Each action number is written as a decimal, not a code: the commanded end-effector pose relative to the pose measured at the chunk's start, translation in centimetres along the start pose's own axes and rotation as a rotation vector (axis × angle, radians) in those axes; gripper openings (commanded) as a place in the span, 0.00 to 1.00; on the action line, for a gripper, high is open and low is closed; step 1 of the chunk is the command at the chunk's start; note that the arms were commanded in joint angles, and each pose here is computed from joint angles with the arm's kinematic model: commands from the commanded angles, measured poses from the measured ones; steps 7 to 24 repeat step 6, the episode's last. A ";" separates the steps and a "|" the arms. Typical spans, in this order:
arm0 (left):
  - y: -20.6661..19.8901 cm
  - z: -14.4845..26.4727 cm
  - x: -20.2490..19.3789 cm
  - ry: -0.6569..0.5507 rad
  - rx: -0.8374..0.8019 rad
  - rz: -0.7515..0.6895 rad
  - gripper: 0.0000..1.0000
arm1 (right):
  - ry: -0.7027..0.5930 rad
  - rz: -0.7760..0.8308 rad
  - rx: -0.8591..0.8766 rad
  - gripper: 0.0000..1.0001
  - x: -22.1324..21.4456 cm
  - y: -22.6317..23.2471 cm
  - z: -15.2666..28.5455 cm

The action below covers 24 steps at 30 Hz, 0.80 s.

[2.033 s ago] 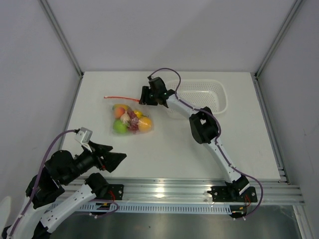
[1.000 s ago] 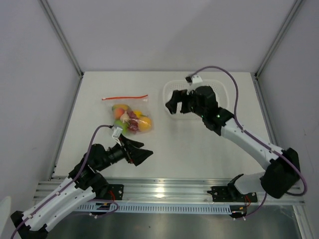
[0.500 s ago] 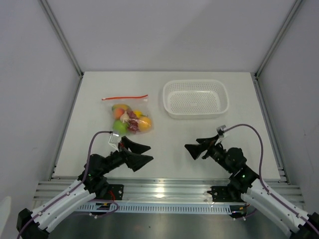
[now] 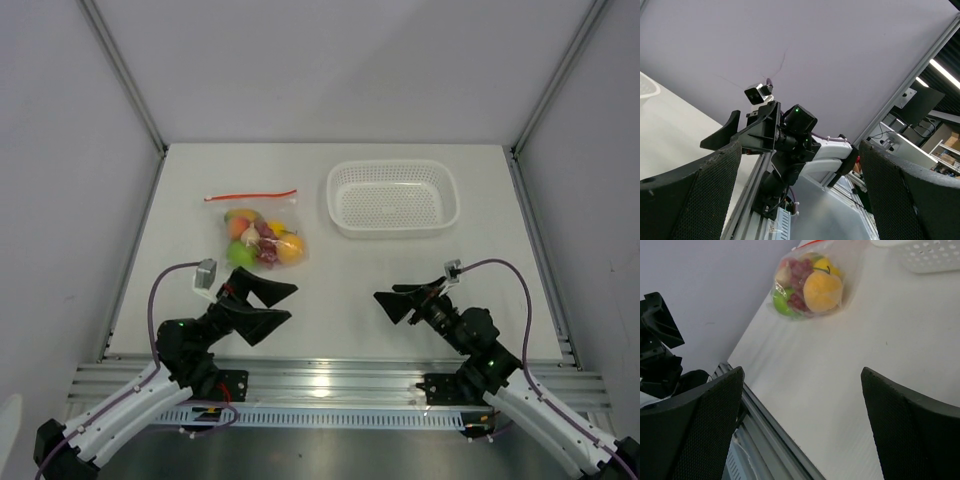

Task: Place the food in the zip-top bag and seal the zipper
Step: Reset both arms

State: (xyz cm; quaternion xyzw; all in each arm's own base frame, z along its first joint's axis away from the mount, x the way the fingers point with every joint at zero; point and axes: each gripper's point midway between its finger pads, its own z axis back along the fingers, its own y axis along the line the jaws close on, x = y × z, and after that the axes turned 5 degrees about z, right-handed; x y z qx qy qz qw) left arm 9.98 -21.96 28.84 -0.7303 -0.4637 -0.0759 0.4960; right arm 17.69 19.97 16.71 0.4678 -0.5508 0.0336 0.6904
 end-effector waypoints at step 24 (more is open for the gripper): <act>8.9 5.2 -7.0 0.121 0.224 0.088 0.99 | 0.060 -0.010 -0.093 0.99 -4.7 -3.6 0.7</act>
